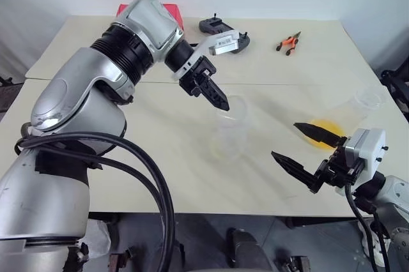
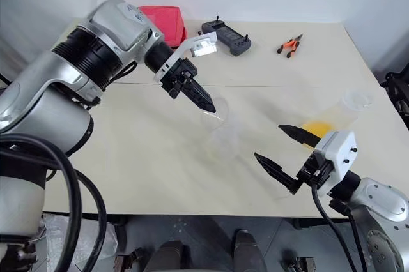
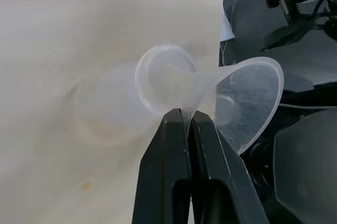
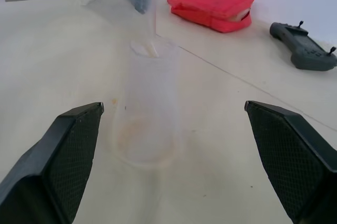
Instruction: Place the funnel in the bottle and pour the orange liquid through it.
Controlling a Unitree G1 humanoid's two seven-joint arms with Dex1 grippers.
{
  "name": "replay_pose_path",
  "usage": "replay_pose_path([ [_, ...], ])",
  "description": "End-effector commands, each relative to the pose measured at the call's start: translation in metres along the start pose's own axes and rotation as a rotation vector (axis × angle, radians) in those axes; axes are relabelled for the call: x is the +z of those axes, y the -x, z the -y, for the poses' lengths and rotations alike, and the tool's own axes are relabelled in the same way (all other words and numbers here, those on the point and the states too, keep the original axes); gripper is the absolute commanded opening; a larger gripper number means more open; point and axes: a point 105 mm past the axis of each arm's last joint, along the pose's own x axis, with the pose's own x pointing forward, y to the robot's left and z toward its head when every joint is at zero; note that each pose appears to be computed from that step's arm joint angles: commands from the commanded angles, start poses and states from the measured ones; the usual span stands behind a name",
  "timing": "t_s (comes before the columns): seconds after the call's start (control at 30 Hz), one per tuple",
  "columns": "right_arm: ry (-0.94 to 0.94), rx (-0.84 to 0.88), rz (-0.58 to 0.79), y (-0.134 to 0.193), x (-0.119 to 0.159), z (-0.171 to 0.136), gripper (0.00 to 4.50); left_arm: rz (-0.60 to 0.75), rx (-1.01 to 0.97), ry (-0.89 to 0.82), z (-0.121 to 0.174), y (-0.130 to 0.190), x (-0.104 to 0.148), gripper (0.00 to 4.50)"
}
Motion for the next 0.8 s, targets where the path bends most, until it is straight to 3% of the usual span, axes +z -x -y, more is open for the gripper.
replay_pose_path([
  [0.03,0.048,0.015,0.046,-0.001,0.014,-0.006,4.50,-0.024,-0.077,-0.045,0.014,0.002,0.011,0.06],
  [0.17,0.053,0.012,0.051,-0.001,0.015,-0.008,4.50,-0.025,-0.051,-0.020,0.010,0.001,0.013,0.96],
  [0.53,0.065,-0.023,0.034,0.004,0.017,-0.005,4.50,0.098,-0.072,-0.103,0.019,0.021,0.027,4.37],
  [0.7,0.059,-0.071,0.013,0.014,0.017,-0.003,4.50,0.272,-0.081,-0.252,0.010,0.037,0.025,4.47],
  [0.8,0.054,-0.098,-0.002,0.019,0.016,0.000,4.50,0.482,-0.092,-0.340,0.007,0.042,0.022,4.47],
])
